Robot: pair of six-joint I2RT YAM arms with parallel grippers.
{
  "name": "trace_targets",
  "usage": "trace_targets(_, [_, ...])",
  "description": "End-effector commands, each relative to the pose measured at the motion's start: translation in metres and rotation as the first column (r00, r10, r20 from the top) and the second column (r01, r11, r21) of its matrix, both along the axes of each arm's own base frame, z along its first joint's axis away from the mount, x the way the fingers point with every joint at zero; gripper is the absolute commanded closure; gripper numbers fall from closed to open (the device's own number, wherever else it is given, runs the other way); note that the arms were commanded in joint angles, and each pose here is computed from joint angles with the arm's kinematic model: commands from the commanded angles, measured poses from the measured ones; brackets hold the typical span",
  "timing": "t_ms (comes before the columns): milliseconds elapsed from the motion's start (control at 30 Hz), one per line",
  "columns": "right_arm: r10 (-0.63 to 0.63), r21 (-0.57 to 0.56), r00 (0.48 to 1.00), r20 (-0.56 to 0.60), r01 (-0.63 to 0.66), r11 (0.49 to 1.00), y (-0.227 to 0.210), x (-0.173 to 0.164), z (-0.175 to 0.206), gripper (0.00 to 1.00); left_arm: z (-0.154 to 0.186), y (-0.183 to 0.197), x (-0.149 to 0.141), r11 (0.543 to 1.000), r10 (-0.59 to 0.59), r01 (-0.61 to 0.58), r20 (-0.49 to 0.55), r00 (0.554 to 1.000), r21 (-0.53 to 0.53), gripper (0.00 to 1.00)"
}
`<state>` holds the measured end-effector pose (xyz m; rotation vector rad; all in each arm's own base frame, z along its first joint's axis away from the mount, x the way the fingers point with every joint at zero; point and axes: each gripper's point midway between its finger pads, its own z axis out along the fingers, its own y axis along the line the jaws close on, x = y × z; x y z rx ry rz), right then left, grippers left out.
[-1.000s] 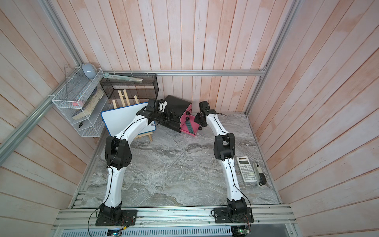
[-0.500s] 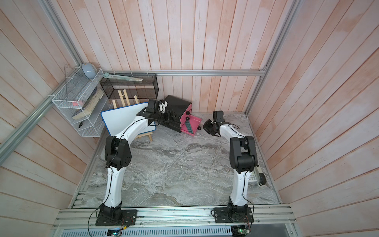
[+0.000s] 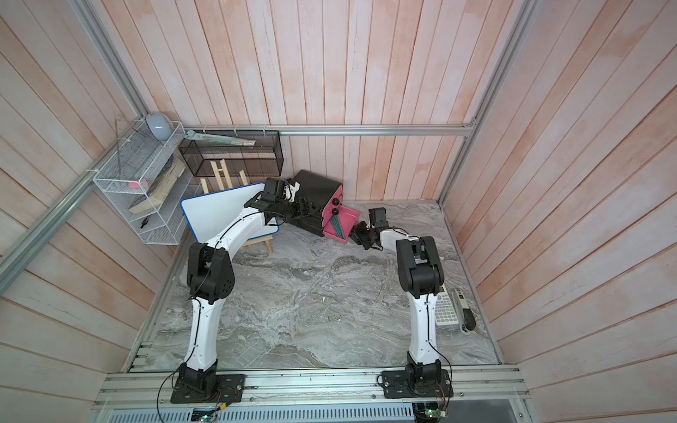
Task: Please place the pencils in the drawer according to their color
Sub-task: Close the drawer in the storage box.
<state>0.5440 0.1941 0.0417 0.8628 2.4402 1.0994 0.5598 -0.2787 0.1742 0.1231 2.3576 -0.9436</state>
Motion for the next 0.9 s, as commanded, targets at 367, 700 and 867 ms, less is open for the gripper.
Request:
trace_targets(367, [0.046,0.138,0.998,-0.041,-0.04,0.99,0.058,0.043,0.02,1.0,-0.034,0.001,-0.014,0.999,-0.01,0.013,-0.078,0.997,0.039,0.0])
trace_targets(700, [0.051,0.346,0.996,-0.074,-0.022,0.938,0.108,0.048,0.025,1.0,-0.034,0.003,-0.018,0.999,-0.007,0.01,-0.079,0.997,0.039,0.0])
trace_targets(867, [-0.026,0.41,0.999,-0.023,0.033,0.911,0.088,0.03,0.051,1.0,-0.024,0.004,-0.022,1.0,-0.01,0.011,-0.06,0.998,0.028,0.0])
